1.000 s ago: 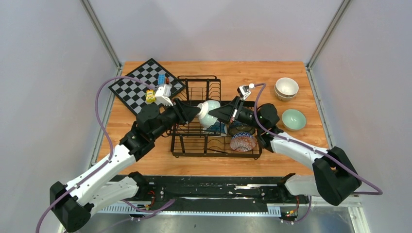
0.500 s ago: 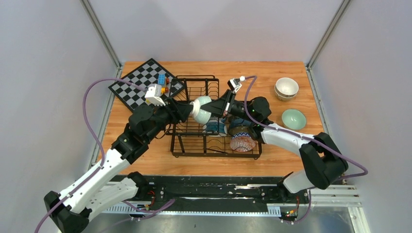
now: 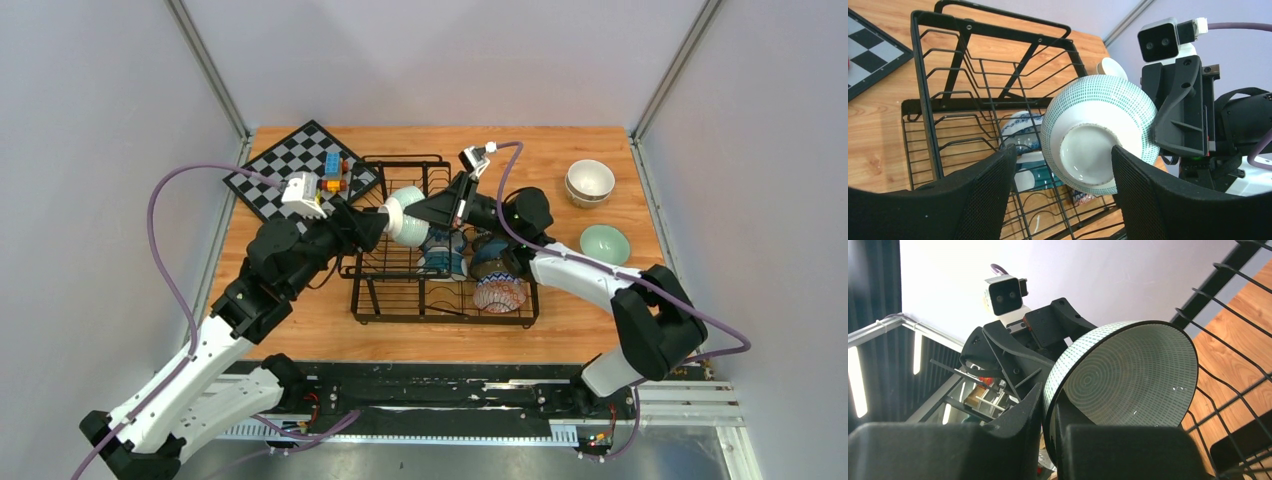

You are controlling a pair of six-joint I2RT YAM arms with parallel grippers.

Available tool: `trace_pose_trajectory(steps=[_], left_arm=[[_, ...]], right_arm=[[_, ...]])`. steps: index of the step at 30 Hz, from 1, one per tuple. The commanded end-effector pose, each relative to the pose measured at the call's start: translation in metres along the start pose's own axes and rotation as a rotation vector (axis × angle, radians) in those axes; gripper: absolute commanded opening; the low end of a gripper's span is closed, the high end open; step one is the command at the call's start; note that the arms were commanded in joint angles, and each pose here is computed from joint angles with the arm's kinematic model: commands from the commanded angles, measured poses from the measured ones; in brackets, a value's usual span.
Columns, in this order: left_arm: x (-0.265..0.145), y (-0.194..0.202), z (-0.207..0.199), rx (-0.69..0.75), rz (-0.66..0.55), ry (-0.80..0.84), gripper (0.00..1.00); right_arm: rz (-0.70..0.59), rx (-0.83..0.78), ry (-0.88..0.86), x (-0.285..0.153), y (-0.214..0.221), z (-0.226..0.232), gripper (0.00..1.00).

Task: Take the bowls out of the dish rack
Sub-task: Pick up the bowl from the dish rack.

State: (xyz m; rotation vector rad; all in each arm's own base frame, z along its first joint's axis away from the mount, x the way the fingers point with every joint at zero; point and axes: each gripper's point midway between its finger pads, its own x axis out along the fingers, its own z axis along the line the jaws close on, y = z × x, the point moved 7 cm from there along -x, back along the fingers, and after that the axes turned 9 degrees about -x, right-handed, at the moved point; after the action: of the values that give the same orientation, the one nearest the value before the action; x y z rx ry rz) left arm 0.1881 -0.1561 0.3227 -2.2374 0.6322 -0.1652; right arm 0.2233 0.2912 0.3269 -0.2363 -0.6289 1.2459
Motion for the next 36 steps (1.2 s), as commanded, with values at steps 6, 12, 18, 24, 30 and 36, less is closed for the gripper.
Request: trace_pose_trajectory(steps=[6, 12, 18, 24, 30, 36], left_arm=[[-0.019, -0.021, -0.030, -0.011, -0.025, 0.126, 0.77], [-0.024, -0.023, -0.030, -0.014, -0.038, 0.120, 0.79], [-0.029, -0.029, -0.037, -0.021, -0.044, 0.151, 0.92], [-0.033, -0.032, -0.048, -0.027, -0.018, 0.209, 1.00], [-0.038, -0.033, -0.047, -0.024, -0.017, 0.201, 1.00], [-0.042, -0.043, -0.046, -0.027, -0.058, 0.154, 1.00]], right_arm=[[0.034, -0.094, -0.105, 0.013, 0.000, 0.035, 0.00], [0.036, -0.096, -0.088, 0.010, 0.003, 0.033, 0.00], [0.045, -0.103, -0.052, 0.003, 0.009, 0.028, 0.00], [0.052, -0.122, -0.030, -0.001, 0.012, 0.027, 0.00], [0.063, -0.203, 0.003, -0.007, 0.011, 0.033, 0.00], [0.147, -0.416, 0.133, -0.019, 0.007, 0.053, 0.00]])
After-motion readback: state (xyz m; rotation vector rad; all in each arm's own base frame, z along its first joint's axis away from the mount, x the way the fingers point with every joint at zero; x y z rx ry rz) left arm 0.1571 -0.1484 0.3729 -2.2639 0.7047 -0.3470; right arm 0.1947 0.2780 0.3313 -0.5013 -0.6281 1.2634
